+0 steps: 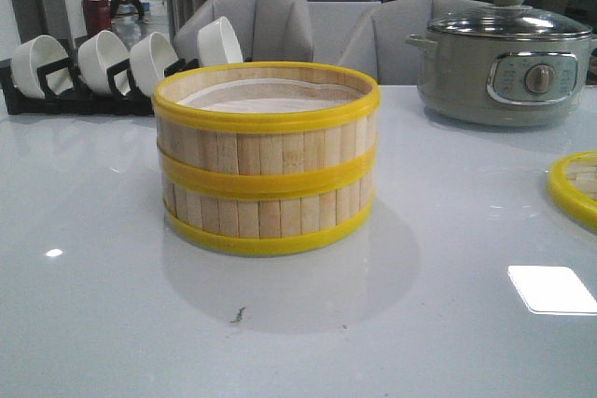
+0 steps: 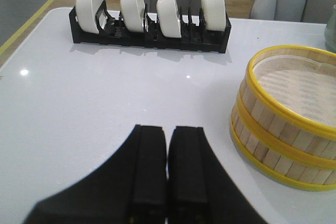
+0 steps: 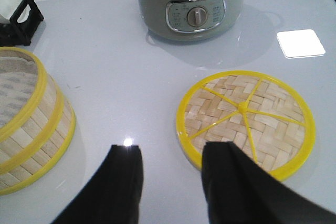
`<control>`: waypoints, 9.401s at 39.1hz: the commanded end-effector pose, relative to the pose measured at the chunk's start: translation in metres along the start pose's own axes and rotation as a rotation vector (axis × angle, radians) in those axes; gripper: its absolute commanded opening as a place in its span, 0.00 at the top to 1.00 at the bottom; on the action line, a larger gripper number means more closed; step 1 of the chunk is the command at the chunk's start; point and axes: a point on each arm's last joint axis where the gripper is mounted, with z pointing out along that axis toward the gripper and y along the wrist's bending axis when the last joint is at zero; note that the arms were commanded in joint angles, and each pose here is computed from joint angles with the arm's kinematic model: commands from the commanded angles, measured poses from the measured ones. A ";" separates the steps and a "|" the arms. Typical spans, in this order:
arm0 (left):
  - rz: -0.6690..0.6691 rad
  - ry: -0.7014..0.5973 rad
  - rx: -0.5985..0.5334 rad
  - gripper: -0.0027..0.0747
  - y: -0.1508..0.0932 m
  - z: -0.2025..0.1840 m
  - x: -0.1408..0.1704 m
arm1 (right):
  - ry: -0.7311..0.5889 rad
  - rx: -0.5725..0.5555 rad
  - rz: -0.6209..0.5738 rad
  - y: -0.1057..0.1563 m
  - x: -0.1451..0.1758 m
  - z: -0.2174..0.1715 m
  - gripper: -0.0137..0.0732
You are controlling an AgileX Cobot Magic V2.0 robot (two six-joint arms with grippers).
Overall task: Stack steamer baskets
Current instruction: 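Move the right gripper above the woven bamboo lid, then lower the right gripper and grasp the lid's center knob, then lift the lid with the right gripper over the basket stack, then lower the lid onto the top basket and settle it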
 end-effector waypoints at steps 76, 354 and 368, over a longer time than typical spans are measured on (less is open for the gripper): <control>-0.015 -0.099 0.004 0.85 -0.001 -0.003 -0.015 | 0.412 0.207 -0.050 -0.049 -0.050 0.222 0.40; -0.015 -0.099 0.004 0.85 -0.001 -0.003 -0.015 | 0.424 -0.452 -0.402 0.272 -0.071 0.243 0.77; -0.015 -0.099 0.004 0.85 -0.001 -0.003 -0.015 | 0.406 -0.456 -0.397 0.273 -0.073 0.243 0.38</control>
